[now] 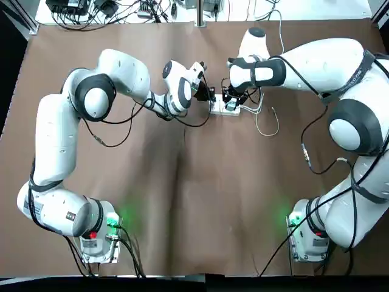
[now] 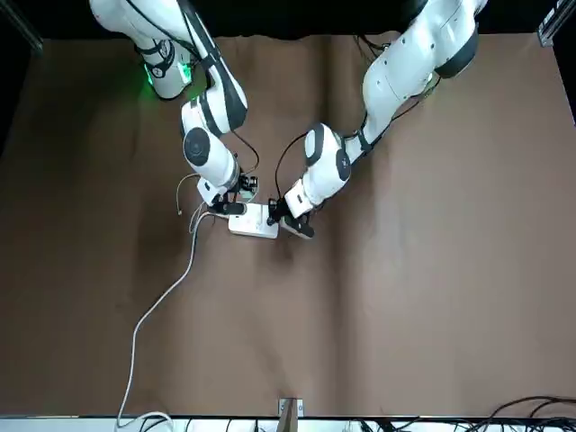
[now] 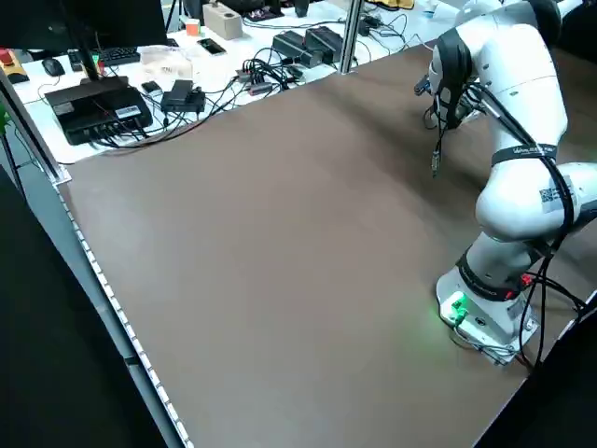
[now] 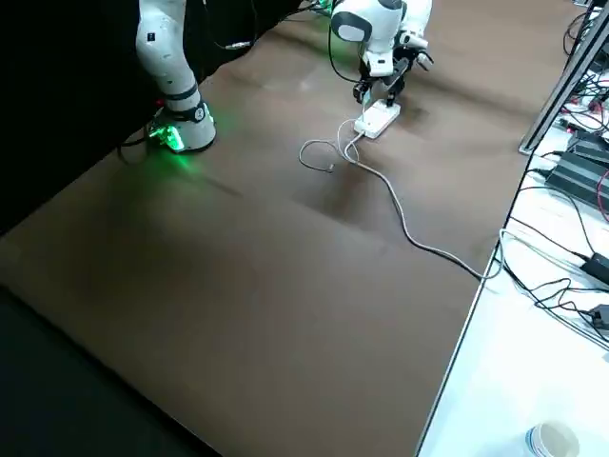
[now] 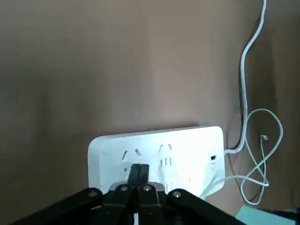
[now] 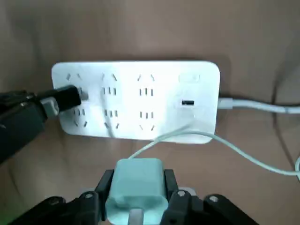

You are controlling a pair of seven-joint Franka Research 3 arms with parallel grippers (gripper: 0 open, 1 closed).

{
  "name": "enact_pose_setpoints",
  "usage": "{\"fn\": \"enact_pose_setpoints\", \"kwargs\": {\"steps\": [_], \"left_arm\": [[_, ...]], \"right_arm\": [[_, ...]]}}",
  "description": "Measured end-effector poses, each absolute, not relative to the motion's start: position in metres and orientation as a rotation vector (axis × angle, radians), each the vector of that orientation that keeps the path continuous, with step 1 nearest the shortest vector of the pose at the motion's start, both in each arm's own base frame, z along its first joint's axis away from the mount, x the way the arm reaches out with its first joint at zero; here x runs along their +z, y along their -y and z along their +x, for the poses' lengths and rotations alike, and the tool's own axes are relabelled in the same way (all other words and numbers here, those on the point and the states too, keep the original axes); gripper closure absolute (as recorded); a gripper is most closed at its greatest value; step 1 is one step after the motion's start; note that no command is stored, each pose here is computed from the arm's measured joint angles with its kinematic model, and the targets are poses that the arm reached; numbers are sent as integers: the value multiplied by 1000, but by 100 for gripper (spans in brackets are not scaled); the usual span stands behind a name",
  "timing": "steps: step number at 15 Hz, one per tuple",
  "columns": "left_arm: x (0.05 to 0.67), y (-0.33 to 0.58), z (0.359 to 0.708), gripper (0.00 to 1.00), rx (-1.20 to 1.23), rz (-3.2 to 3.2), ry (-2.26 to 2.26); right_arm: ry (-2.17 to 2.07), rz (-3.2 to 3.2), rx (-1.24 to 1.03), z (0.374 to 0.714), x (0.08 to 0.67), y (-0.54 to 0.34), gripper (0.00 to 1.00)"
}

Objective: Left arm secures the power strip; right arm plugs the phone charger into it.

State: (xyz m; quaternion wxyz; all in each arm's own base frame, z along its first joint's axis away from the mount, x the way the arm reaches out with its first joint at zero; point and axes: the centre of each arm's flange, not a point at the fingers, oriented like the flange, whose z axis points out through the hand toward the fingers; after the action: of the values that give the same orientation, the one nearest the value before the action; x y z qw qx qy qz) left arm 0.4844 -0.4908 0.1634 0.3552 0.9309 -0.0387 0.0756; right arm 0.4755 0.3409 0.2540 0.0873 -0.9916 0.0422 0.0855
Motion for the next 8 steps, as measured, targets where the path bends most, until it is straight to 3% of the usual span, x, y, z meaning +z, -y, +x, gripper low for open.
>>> {"fn": "enact_pose_setpoints", "kwargs": {"steps": [8], "left_arm": [[163,491,484,99,195,2405,100]], "right_arm": [[-135,-2968,234,492,238,-343,52]]}}
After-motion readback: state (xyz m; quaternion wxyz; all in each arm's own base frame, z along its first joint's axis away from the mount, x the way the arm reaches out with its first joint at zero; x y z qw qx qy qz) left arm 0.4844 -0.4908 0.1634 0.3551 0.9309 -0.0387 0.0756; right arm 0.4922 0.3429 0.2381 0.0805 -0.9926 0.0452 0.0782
